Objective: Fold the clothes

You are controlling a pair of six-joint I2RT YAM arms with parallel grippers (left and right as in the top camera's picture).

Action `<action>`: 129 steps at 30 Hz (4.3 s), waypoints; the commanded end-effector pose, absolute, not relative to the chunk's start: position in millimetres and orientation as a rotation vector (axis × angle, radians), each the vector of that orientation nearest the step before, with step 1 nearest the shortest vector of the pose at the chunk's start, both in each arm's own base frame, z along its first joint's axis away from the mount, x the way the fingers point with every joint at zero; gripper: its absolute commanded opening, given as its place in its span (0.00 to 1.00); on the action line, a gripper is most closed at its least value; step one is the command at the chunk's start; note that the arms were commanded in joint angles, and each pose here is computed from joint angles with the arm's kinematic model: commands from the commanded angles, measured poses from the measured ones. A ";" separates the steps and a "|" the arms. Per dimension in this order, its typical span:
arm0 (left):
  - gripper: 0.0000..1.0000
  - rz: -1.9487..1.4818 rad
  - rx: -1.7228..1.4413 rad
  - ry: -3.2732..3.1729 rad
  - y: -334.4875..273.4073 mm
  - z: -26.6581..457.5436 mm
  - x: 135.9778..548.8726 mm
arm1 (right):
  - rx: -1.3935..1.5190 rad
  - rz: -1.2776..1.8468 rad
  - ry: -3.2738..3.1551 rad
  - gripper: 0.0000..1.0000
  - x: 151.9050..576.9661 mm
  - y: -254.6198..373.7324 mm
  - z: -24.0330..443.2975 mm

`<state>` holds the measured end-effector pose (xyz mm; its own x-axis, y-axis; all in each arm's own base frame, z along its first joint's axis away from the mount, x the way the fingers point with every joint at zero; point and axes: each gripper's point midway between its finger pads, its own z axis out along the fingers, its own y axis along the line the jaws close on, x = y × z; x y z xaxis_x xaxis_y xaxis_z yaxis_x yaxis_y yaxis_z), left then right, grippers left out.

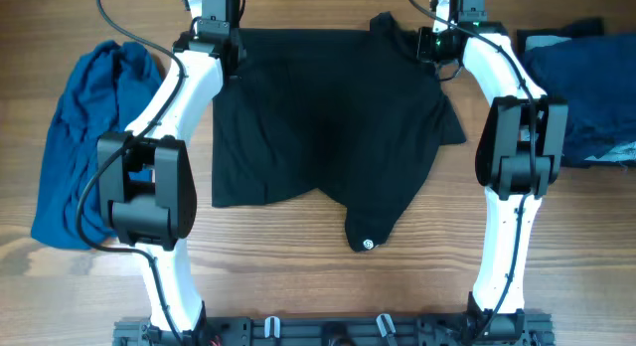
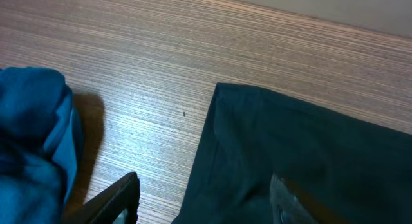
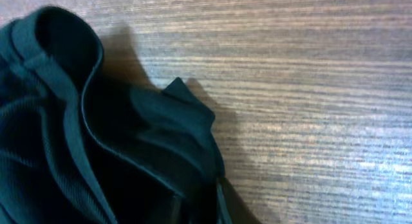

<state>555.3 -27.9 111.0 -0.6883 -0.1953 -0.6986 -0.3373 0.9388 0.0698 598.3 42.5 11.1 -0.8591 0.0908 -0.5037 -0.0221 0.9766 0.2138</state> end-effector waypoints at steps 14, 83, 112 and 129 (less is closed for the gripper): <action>0.63 0.265 -0.381 2.349 -24.0 108.2 556.4 | 0.029 0.228 2.234 0.04 648.8 31.8 146.5; 0.70 0.273 -0.340 2.515 -27.0 84.6 527.2 | 0.259 0.247 2.962 0.04 464.8 -32.2 41.6; 0.71 0.273 -0.340 2.517 -27.0 84.4 526.9 | 0.062 -0.282 2.975 0.27 446.8 0.2 137.1; 0.70 0.170 -0.301 2.635 -40.5 98.2 495.4 | 0.191 0.469 3.074 0.97 423.4 45.6 139.7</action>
<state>503.0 -28.0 75.3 -0.8562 -0.1733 -0.4867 -0.2787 0.9481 0.1527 428.1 13.2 127.5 -0.9870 0.1588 -0.0262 0.1502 0.9673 0.2046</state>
